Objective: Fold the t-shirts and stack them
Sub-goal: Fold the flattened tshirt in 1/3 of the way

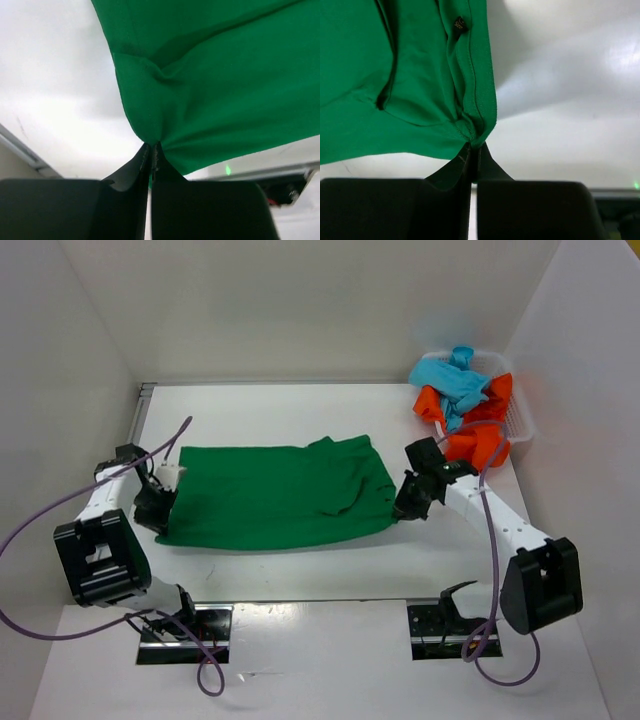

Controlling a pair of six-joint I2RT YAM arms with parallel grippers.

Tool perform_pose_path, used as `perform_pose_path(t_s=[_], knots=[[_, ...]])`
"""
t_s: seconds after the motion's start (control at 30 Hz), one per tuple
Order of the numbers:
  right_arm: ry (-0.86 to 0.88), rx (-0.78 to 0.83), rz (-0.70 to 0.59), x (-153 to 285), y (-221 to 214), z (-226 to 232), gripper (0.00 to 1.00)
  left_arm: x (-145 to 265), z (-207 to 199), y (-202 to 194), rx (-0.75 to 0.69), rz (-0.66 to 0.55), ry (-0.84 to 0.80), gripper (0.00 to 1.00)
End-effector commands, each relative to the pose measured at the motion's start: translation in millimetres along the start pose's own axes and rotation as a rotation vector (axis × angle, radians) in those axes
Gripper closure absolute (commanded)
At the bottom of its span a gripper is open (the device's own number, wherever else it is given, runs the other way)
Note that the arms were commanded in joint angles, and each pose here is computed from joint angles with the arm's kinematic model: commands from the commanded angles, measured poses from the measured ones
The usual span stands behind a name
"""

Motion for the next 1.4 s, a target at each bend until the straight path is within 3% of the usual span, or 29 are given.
perform_pose_path(t_s=[0.0, 0.07, 0.1, 0.13, 0.17, 0.27, 0.3, 0.4, 0.5, 0.57, 0.67, 0.73, 0.77, 0.83, 0.9, 0.93, 1.07, 1.2, 1.37], knots=[[-0.136, 0.008, 0.074, 20.5, -36.5, -32.4, 0.97, 13.4, 2.6, -32.4, -0.049, 0.118, 0.048, 1.00], [-0.133, 0.024, 0.070, 30.7, -44.6, -35.1, 0.83, 18.1, -1.6, -40.8, -0.072, 0.150, 0.032, 0.95], [-0.129, 0.025, 0.072, 34.9, -46.5, -30.9, 0.69, 20.0, -4.4, -47.4, -0.072, 0.172, 0.029, 0.92], [-0.147, 0.038, 0.076, 41.8, -49.8, -34.4, 0.35, 22.7, -6.9, -54.5, -0.084, 0.205, 0.018, 0.77], [-0.144, 0.048, 0.061, 49.2, -46.7, -30.4, 0.23, 26.5, -6.5, -53.4, -0.085, 0.187, 0.034, 0.62], [-0.196, 0.065, -0.005, 70.6, -34.1, -36.6, 0.09, 38.2, -7.1, -52.7, -0.086, 0.172, 0.049, 0.34], [-0.193, 0.066, -0.036, 78.4, -29.2, -36.5, 0.03, 41.1, -3.2, -51.7, -0.087, 0.175, 0.069, 0.32], [-0.164, 0.115, -0.074, 82.7, -25.3, -24.0, 0.02, 59.8, 22.8, -34.8, -0.087, 0.111, 0.220, 0.30], [-0.130, 0.124, -0.039, 54.3, -29.8, -7.1, 0.02, 124.8, 21.1, 40.9, -0.197, -0.244, 0.304, 0.28], [-0.081, 0.107, -0.048, 36.5, -28.5, 2.7, 0.02, 170.1, -22.6, 99.9, -0.436, -0.530, 0.299, 0.22], [-0.060, 0.078, -0.046, 15.9, -30.6, 5.7, 0.03, 186.2, -96.8, 142.2, -0.757, -0.732, 0.195, 0.14], [-0.072, 0.054, -0.067, 7.2, -27.8, 3.8, 0.03, 157.3, -148.6, 158.7, -0.875, -0.699, 0.012, 0.14], [-0.065, 0.025, -0.090, 6.3, -20.2, 5.2, 0.03, 144.9, -170.8, 160.9, -0.932, -0.684, -0.051, 0.03], [-0.062, -0.016, -0.105, -1.6, -14.4, 1.2, 0.03, 110.6, -231.0, 157.3, -1.132, -0.605, -0.157, 0.00], [-0.038, -0.097, -0.157, -7.1, 4.4, 1.7, 0.03, 81.5, -259.3, 164.1, -1.231, -0.543, -0.159, 0.00], [-0.039, -0.116, -0.166, -10.8, 8.5, -2.0, 0.03, 76.7, -293.3, 163.2, -1.322, -0.562, -0.170, 0.00], [-0.015, -0.198, -0.177, -24.1, 23.3, -1.8, 0.03, 39.6, -367.9, 150.0, -1.550, -0.531, -0.123, 0.00], [-0.043, -0.207, -0.145, -33.0, 16.8, -7.5, 0.03, 8.2, -403.0, 156.8, -1.593, -0.496, -0.143, 0.01], [-0.055, -0.216, -0.162, -32.5, 13.2, -17.4, 0.03, -8.0, -409.0, 144.5, -1.604, -0.451, -0.196, 0.05]])
Point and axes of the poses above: each gripper's point midway between its finger pads, its own x axis back along the fingers, its own z axis along the line the jaws close on, y = z × x, the point moved 1 cm from there along x, back along the fingers, and after that the axes turned 6 degrees about -x, right-handed, at the moved point
